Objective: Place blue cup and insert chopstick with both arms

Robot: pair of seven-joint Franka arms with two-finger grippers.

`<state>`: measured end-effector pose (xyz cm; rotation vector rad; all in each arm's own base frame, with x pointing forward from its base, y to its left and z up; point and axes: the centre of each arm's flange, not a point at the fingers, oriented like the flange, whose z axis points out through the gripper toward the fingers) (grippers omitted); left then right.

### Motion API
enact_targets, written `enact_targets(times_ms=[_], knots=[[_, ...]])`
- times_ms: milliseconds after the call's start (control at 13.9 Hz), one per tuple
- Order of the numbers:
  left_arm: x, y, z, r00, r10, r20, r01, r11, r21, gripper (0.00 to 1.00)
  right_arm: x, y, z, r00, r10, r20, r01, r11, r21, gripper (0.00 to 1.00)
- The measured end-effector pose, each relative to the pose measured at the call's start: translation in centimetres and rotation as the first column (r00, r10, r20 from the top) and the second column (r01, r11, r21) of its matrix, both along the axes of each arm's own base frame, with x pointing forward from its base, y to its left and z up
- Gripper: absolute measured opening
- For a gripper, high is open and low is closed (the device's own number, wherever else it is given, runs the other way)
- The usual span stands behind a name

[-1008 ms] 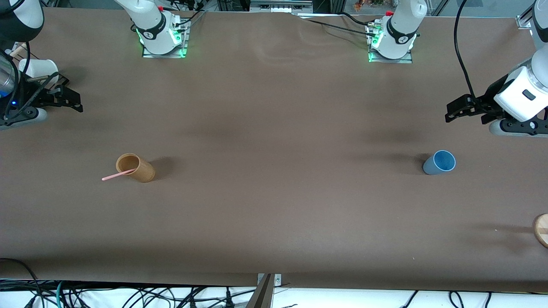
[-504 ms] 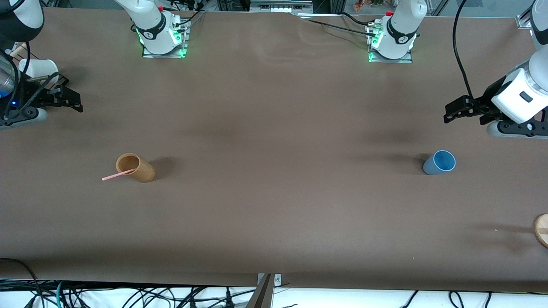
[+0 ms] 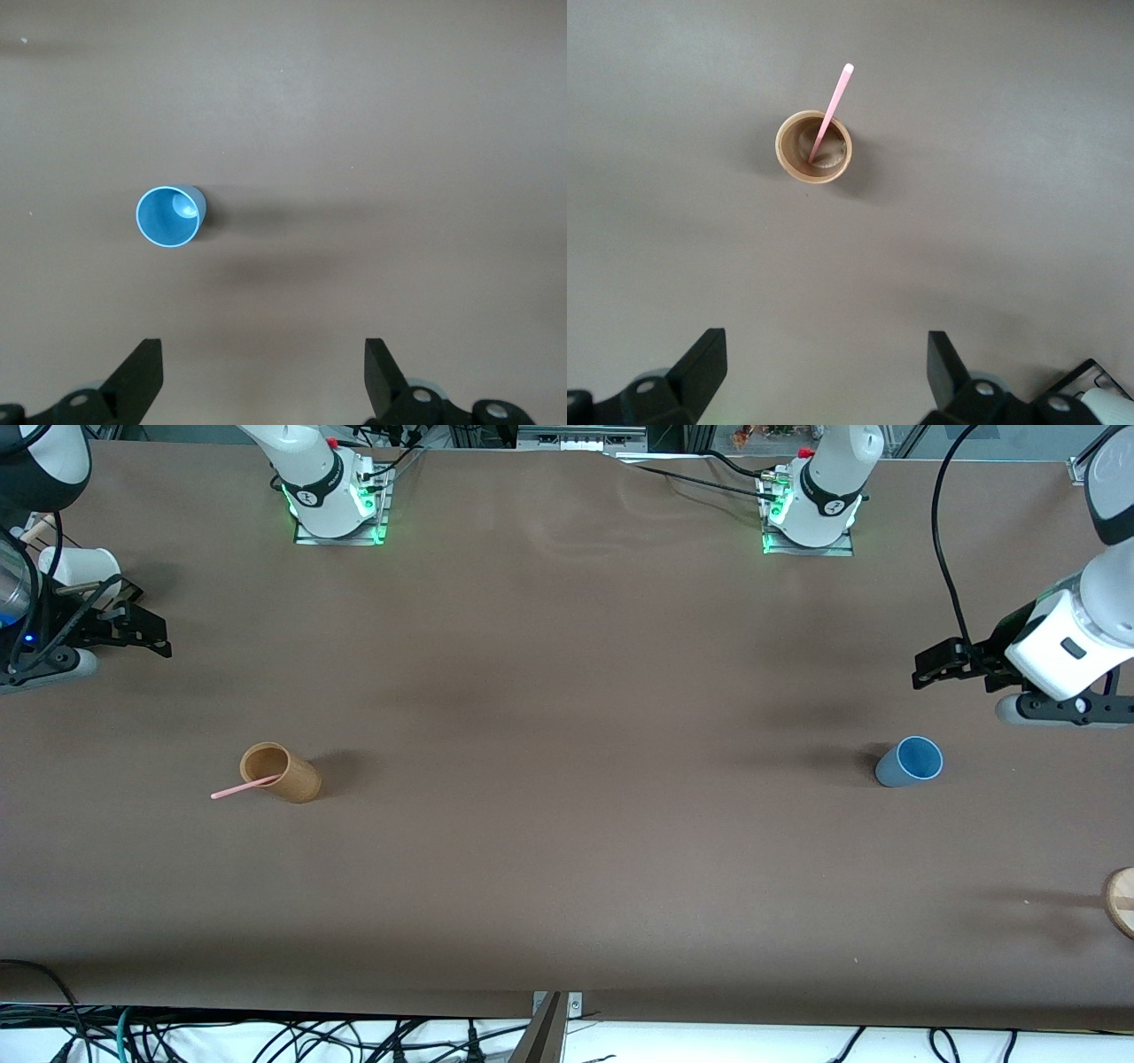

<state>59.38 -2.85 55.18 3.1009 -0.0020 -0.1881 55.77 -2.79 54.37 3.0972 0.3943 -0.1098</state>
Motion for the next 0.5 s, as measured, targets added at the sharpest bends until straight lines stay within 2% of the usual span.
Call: enact_targets(times_ms=[360,504], knots=[[1.3,1.6,-3.1,0.999,-0.022,-0.039,0.027,0.989,0.145,1.0,0.0,0.0,0.0,1.0,0.0,0.0,0.0,1.0,0.0,1.0],[2.3,2.6,-4.6,0.998,-0.056,-0.036,0.061,0.986,0.158,1.0,0.0,0.0,0.0,1.0,0.0,0.0,0.0,1.0,0.0,1.0]])
